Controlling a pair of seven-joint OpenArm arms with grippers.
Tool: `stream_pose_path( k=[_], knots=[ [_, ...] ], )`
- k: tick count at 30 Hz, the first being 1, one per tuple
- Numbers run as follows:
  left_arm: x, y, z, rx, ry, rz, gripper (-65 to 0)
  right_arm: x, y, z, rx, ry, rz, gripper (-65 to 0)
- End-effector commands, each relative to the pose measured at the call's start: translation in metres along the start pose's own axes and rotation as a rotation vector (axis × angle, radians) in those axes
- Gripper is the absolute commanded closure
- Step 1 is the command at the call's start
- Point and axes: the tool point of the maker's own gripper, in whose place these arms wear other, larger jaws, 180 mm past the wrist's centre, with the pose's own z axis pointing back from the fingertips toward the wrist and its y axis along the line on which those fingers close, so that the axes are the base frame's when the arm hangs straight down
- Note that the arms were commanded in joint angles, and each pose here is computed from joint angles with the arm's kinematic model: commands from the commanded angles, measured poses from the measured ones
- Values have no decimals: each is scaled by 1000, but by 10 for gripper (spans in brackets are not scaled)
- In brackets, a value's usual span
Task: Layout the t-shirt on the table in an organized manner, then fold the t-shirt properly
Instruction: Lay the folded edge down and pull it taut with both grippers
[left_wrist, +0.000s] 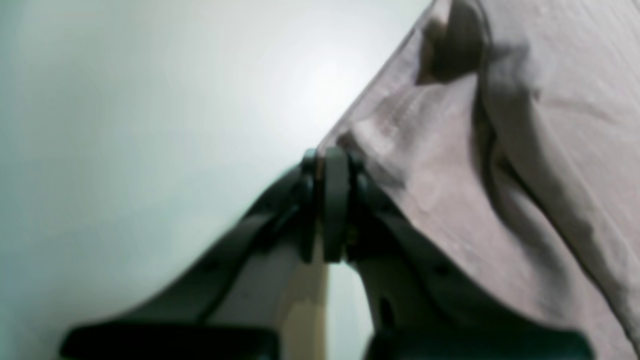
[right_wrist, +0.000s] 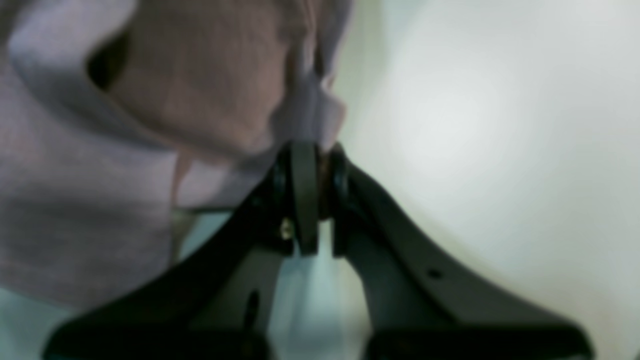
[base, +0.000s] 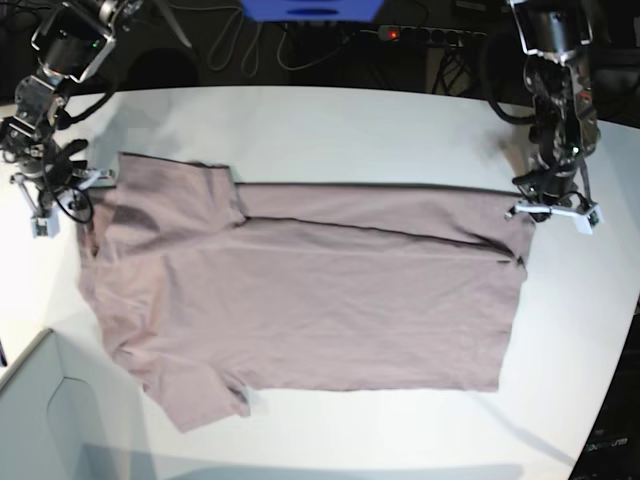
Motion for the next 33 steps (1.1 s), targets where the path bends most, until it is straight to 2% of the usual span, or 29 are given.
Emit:
stream_pose_path(
  k=[1, 7, 10, 12, 15, 19, 21, 27, 33],
  knots=[
    [27, -6, 5, -21, -77, -19, 0, 24, -17, 11, -44, -75, 24, 0],
    [70, -24, 25, -75, -191, -70, 0, 71, -32, 45, -135, -194, 120, 0],
    [75, -31, 27, -89, -155, -79, 0, 92, -36, 58, -166, -247, 152, 0],
    [95, -34, 28, -91, -168, -57, 0, 106, -35, 63, -174, -278, 173, 0],
    [118, -42, 22, -100, -162, -16, 0, 146, -15, 58, -134, -340, 240, 0],
    [136, -55, 7, -112, -144, 23, 0, 171, 7, 38, -83, -255, 324, 0],
    [138, -57, 2, -114, -137, 36, 0, 172, 9, 27, -70, -198, 327, 0],
    [126, -51, -3, -99, -104, 44, 0, 136, 12, 4, -20, -86, 293, 0],
    [81, -19, 4, -43, -26, 22, 0, 97, 4, 11, -32, -28, 326, 0]
  ],
)
